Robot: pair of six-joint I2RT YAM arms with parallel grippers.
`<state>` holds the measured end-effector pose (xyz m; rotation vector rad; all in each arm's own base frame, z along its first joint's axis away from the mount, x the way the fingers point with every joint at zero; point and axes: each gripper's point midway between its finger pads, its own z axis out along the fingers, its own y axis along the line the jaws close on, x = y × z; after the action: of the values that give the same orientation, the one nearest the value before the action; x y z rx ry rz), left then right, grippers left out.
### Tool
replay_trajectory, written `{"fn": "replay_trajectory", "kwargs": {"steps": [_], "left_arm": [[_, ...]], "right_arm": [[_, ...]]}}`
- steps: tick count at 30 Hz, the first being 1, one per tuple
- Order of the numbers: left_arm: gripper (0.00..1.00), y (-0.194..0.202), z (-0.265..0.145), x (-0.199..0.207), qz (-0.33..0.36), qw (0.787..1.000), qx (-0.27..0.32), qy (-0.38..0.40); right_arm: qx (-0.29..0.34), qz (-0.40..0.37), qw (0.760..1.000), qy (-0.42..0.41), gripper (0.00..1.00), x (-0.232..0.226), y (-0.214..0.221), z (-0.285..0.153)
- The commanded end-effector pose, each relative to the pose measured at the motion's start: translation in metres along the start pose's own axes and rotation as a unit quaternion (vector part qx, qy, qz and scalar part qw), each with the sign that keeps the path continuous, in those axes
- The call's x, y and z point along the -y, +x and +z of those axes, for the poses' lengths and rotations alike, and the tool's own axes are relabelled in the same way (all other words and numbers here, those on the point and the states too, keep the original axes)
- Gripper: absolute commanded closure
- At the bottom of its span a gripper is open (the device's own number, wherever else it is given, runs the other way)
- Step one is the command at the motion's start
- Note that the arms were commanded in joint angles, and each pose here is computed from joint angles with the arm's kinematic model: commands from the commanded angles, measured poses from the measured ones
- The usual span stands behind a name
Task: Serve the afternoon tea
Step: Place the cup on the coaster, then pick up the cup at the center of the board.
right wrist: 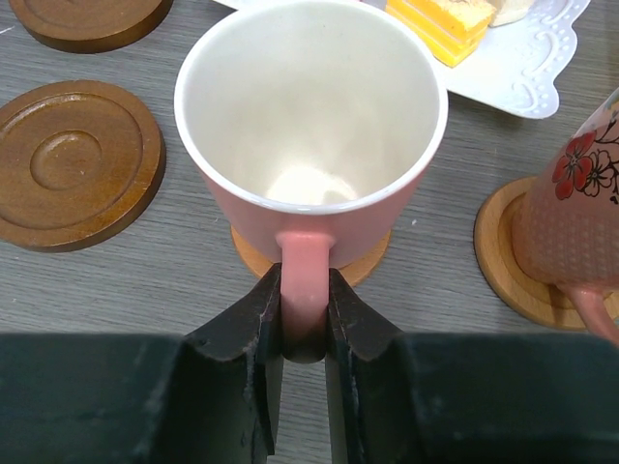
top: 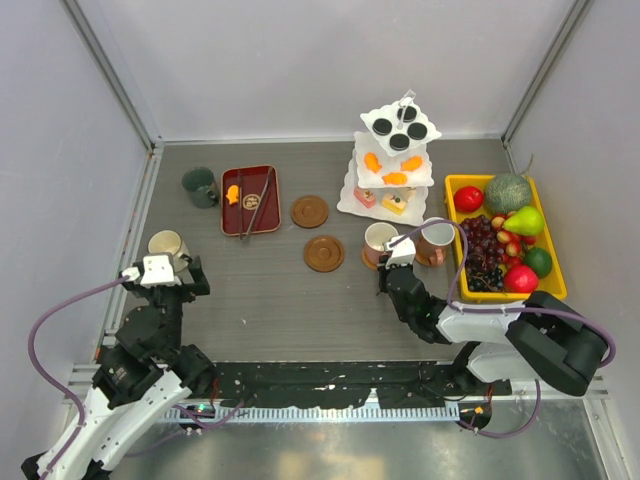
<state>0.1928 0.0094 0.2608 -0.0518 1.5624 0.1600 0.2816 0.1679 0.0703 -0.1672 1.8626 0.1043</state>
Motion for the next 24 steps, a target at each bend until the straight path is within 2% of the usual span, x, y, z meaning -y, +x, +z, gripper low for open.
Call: {"fn": "replay_trajectory", "kwargs": {"steps": [1, 5, 8, 15, 18, 21, 24], "left_arm": [[0.01, -0.012, 0.001, -0.001, -0.023, 0.999, 0.021, -0.006], [0.01, -0.011, 0.001, -0.001, -0.021, 1.0, 0.021, -0.005], [0.01, -0.011, 0.002, 0.0, -0.02, 1.0, 0.019, -0.003], [0.01, -0.013, 0.004, 0.007, -0.014, 1.0, 0.015, 0.011], [0.01, -0.017, 0.006, 0.019, -0.005, 0.999, 0.001, 0.037], [0.01, -0.021, 0.008, 0.032, 0.0, 0.998, -0.029, 0.062], [0.01, -0.021, 0.011, 0.045, 0.011, 0.995, -0.062, 0.078]], "right_arm": [[0.039, 0.023, 0.999, 0.012, 0.74, -0.001, -0.028, 0.005], [0.041, 0.032, 0.999, 0.003, 0.61, -0.001, -0.032, -0.001], [0.042, 0.036, 0.998, -0.003, 0.45, 0.0, -0.042, -0.007], [0.047, 0.028, 0.998, -0.038, 0.18, -0.001, -0.075, -0.032], [0.043, 0.024, 0.998, -0.034, 0.12, 0.009, -0.095, -0.048], [0.034, 0.018, 0.999, -0.018, 0.0, 0.021, -0.115, -0.063], [0.0, -0.008, 1.0, -0.007, 0.04, 0.033, -0.118, -0.076]]}}
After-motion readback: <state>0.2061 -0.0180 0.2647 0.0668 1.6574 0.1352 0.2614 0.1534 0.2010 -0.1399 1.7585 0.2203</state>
